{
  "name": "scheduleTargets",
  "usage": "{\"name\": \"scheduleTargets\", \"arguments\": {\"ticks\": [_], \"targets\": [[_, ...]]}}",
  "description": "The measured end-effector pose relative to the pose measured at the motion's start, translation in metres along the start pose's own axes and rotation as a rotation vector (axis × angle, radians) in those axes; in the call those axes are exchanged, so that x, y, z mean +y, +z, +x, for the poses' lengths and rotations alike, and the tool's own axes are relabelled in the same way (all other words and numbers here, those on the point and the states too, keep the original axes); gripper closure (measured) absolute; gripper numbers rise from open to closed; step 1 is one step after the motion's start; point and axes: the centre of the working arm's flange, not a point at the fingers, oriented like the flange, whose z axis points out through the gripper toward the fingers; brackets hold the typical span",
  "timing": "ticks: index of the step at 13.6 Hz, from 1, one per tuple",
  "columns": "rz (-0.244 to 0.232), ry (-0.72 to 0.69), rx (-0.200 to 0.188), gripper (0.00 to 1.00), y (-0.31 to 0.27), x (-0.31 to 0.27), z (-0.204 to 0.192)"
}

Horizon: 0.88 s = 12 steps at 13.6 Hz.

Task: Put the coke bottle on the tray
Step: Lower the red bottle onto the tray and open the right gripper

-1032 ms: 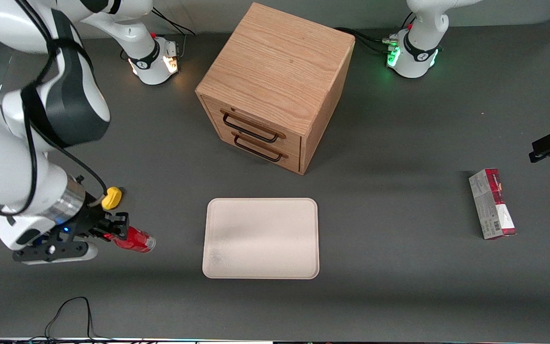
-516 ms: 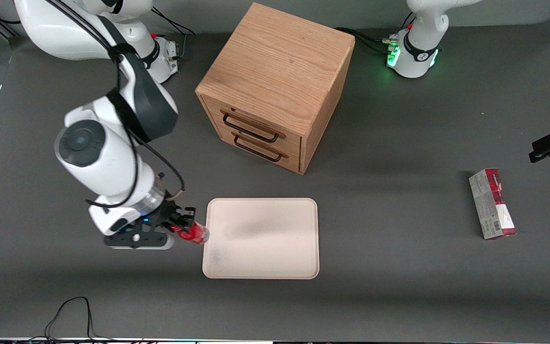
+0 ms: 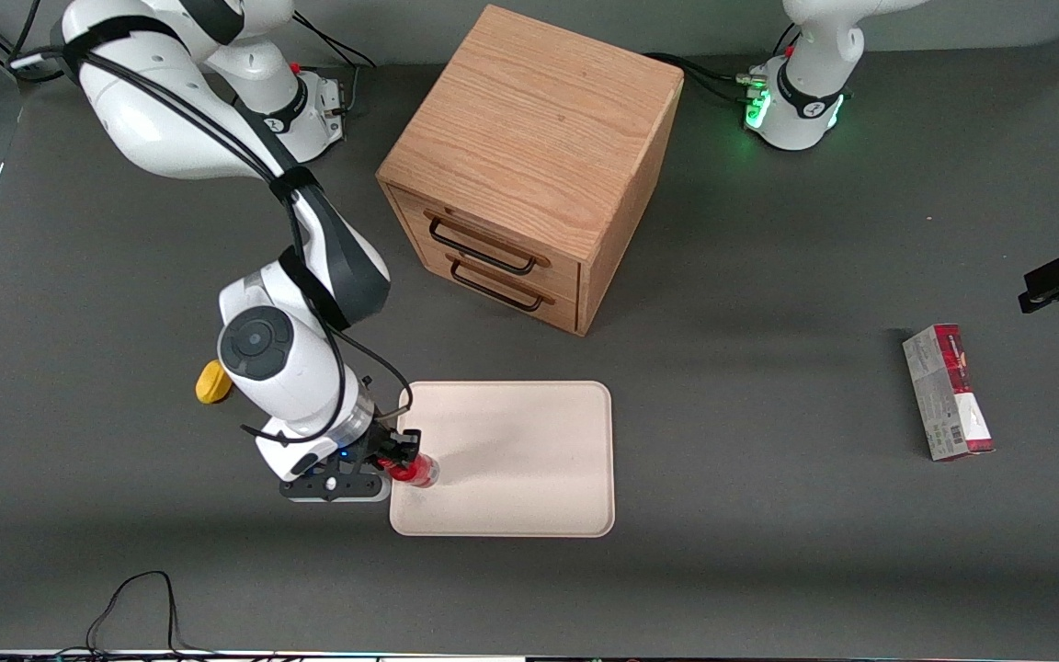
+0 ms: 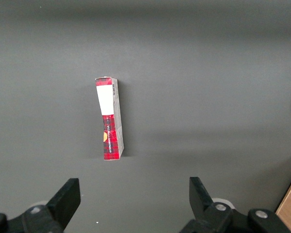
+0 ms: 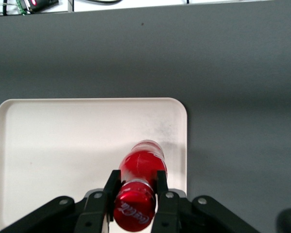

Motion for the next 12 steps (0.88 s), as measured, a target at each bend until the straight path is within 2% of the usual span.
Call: {"name": "scheduleTargets", "arguments": {"ticks": [5,6,10,12], "targets": [[0.007,0.009,0.007,0.66,0.022,0.008,0.001],[0.011,0.010,0.014,0.59,0.022,0.009,0.002],[0.032,0.010,0.050,0.17,0.021,0.007,0.005],[0.040,0.018,0.070,0.00,0.015,0.010,0.010]]}}
